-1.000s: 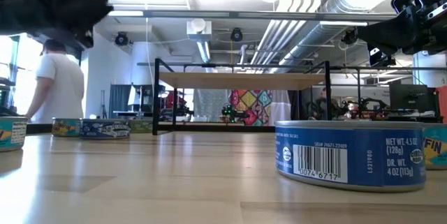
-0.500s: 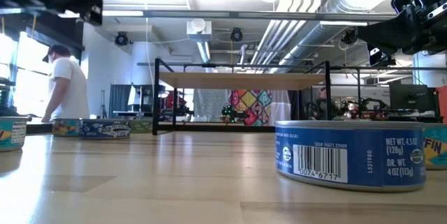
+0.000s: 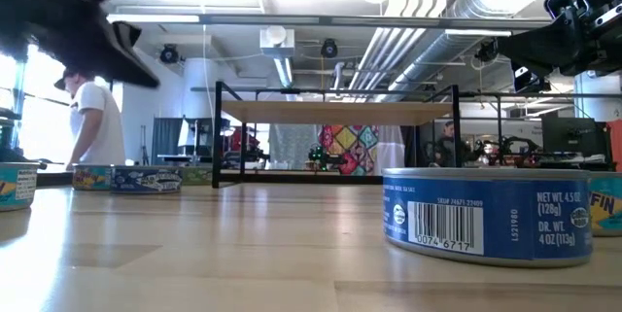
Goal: Stack canned seafood by type on shelf
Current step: Put the blue tuna can on the shelf
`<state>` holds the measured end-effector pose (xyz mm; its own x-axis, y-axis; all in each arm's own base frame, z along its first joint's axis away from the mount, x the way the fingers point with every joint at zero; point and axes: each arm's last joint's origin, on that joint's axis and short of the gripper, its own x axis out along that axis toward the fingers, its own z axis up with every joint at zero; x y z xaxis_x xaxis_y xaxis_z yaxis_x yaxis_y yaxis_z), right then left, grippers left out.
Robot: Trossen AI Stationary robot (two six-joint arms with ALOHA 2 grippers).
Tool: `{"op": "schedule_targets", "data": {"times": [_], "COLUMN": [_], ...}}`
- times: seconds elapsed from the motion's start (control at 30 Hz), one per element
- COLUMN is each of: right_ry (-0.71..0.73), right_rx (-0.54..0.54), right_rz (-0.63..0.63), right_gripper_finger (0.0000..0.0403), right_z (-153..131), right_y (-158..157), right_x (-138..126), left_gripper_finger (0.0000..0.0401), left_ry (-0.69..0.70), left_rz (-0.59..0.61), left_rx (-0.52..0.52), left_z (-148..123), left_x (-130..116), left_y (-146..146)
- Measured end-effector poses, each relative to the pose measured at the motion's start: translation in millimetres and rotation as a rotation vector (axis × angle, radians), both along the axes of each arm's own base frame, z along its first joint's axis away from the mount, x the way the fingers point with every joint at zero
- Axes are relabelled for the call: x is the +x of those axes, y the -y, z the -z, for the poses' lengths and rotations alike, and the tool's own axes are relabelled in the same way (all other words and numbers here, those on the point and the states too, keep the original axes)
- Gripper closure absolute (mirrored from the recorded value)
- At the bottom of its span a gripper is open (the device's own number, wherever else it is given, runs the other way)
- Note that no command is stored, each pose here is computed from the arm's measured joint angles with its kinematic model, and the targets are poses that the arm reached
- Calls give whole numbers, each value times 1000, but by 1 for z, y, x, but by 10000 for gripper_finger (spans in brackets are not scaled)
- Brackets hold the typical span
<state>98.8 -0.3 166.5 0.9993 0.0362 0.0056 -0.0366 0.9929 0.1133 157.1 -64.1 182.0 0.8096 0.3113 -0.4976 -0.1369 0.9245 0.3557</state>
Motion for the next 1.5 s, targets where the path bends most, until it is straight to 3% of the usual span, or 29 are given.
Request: {"op": "schedule_targets", "data": {"times": [0.13, 0.47, 0.63, 0.97, 1.5], "right_ry": [0, 0, 0, 0, 0], "right_rx": [0, 0, 0, -1, 0], "right_rz": [0, 0, 0, 0, 0], "right_gripper_finger": [403, 403, 403, 403, 403], "right_z": [0, 0, 0, 0, 0], "right_y": [0, 0, 0, 0, 0], "right_x": [0, 0, 0, 0, 0], "left_gripper_finger": [370, 220, 193, 237, 393], "left_ry": [-53, -159, -217, -308, -336], "left_rz": [-48, -169, -214, -291, -223], "left_rx": [104, 93, 118, 180, 288], "left_z": [12, 43, 58, 84, 95], "left_x": [7, 17, 21, 25, 35], "left_y": [1, -1, -3, -8, -6]}}
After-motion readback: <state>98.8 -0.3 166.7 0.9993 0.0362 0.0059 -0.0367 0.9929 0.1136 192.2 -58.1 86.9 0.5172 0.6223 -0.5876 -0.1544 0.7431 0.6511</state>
